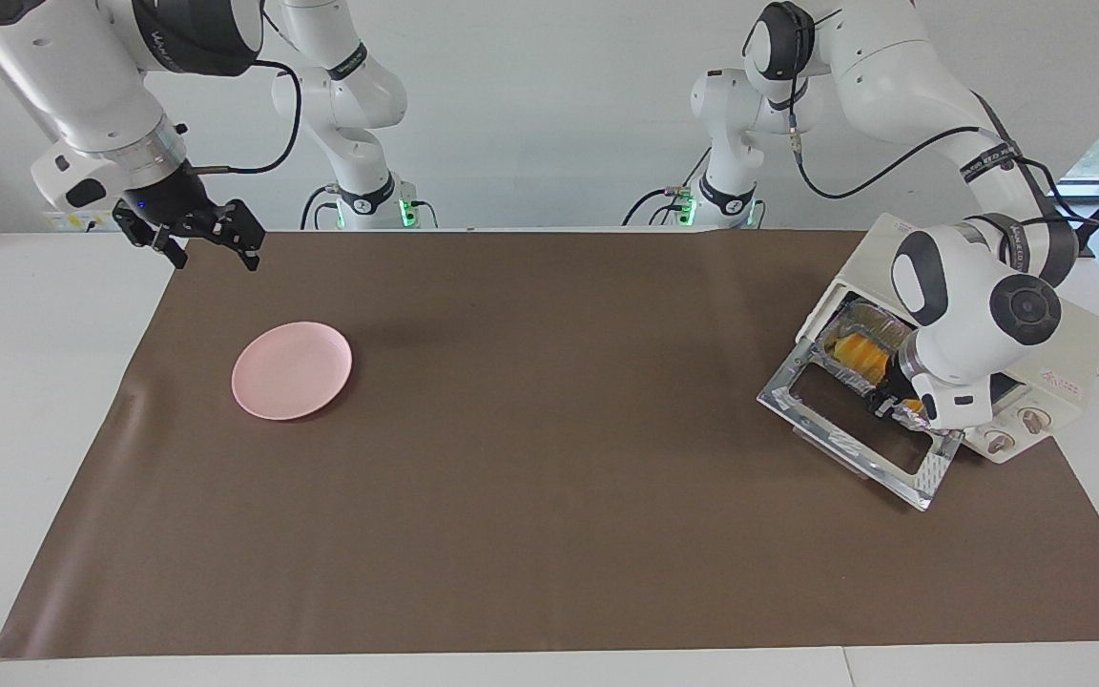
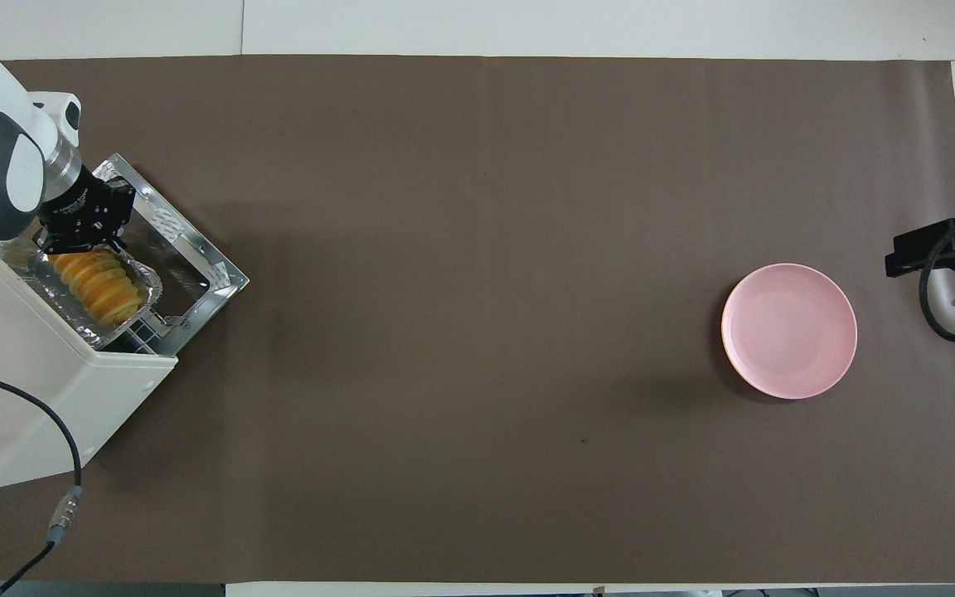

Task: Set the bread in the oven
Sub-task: 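Slide the foil tray into the oven with the left gripper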

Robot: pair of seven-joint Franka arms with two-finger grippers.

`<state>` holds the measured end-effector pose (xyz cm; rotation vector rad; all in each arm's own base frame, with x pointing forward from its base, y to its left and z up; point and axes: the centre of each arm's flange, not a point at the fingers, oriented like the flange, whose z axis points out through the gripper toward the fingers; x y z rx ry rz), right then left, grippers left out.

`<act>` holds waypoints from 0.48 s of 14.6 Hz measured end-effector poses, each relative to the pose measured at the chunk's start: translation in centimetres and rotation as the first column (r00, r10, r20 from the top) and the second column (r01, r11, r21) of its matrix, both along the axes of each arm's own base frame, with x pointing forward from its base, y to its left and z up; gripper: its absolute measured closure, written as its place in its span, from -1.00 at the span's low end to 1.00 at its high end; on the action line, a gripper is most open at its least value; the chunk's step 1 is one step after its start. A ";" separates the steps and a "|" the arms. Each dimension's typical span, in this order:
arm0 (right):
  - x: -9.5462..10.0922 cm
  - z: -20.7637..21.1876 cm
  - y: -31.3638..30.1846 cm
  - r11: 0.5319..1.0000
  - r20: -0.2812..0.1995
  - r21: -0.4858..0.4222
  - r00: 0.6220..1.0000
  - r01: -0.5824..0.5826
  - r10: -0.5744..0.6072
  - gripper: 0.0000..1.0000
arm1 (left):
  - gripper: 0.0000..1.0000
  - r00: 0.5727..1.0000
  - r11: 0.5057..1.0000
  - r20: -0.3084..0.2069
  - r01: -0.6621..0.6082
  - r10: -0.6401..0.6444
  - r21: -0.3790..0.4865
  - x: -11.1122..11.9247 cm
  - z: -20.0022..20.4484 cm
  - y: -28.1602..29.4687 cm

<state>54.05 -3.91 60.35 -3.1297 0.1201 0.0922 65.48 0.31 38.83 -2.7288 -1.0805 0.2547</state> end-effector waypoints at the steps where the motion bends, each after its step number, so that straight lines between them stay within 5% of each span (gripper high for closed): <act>1: 0.0 0.0 0.0 1.000 0.000 0.000 1.000 0.000 0.000 -1.00 | 0.96 1.000 1.000 -0.003 0.001 -0.001 0.002 -0.1 -0.1 0.1; 7: 0.0 0.0 0.0 1.000 0.000 0.000 1.000 0.000 0.000 -1.00 | 0.96 1.000 1.000 -0.017 0.016 -0.016 0.005 -0.6 -0.6 0.4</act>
